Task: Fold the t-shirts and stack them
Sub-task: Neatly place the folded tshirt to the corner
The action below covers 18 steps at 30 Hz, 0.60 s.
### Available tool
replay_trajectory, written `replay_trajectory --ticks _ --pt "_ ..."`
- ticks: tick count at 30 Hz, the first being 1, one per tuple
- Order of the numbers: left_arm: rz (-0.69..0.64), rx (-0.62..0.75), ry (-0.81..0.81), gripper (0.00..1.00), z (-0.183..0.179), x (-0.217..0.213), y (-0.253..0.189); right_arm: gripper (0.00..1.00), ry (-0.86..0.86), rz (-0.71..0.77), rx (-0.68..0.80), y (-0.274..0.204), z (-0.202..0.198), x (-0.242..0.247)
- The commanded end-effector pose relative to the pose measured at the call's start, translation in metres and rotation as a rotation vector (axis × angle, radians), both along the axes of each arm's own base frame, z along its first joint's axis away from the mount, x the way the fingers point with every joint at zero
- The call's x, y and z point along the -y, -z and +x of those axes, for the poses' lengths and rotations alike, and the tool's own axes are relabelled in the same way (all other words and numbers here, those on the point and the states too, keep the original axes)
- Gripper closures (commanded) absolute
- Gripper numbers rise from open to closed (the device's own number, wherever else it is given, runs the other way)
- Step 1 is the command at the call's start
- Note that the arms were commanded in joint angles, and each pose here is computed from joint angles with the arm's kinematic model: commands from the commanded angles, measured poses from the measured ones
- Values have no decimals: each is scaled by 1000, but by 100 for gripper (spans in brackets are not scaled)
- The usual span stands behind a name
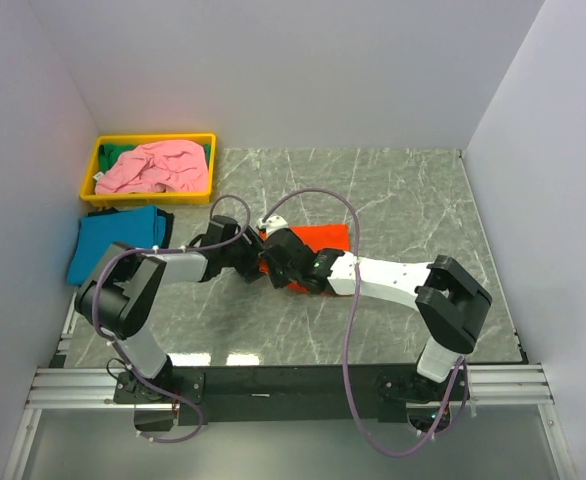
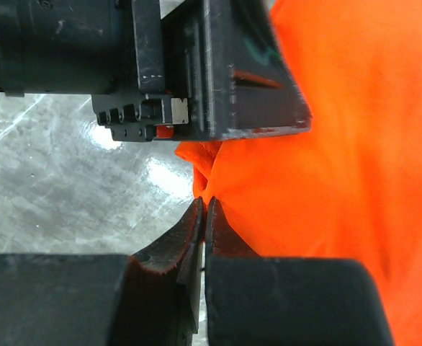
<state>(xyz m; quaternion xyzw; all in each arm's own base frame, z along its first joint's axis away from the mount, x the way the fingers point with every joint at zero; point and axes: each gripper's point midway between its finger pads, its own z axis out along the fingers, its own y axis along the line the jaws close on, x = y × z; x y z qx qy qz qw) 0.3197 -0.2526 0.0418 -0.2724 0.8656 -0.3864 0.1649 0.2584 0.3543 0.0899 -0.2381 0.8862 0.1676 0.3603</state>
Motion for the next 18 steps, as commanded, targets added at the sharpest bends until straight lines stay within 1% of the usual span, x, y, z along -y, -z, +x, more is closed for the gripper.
replay_trajectory --ticks 1,2,3,4,5,7,8,10,11,12,13,14,17,18 --pt "146 -2 -27 41 5 -18 20 100 0 70 22 -18 1 -6" --pt "168 17 -14 68 7 -19 20 100 -2 69 20 -17 1 -6" --pt "183 22 -14 77 9 -20 19 100 -6 67 17 -15 0 -6" --pt "200 34 -15 84 12 -22 18 100 -10 61 11 -12 -2 -6" --pt "215 61 1 93 17 -22 14 100 -22 65 3 -11 -4 -8" --pt "250 70 17 98 19 -24 15 100 -31 65 -15 -7 -8 -7" --pt "281 88 30 99 21 -27 14 97 -48 73 -28 -6 -12 -10" --pt "344 123 56 99 26 -34 12 86 -69 76 -38 -5 -16 -11" --pt "400 120 50 99 26 -43 14 75 -81 77 -41 -4 -18 -12" --pt "433 135 48 99 31 -47 10 70 -83 77 -41 -4 -19 -12" --pt "487 119 84 99 24 -54 13 65 -82 76 -40 -5 -20 -9" --pt "557 146 52 99 33 -66 6 57 -84 73 -37 -5 -20 -7" --pt "713 160 69 99 33 -93 -5 47 -59 74 -22 -5 -20 3" --pt "789 171 40 99 37 -108 -10 45 -51 78 -17 -4 -20 6"
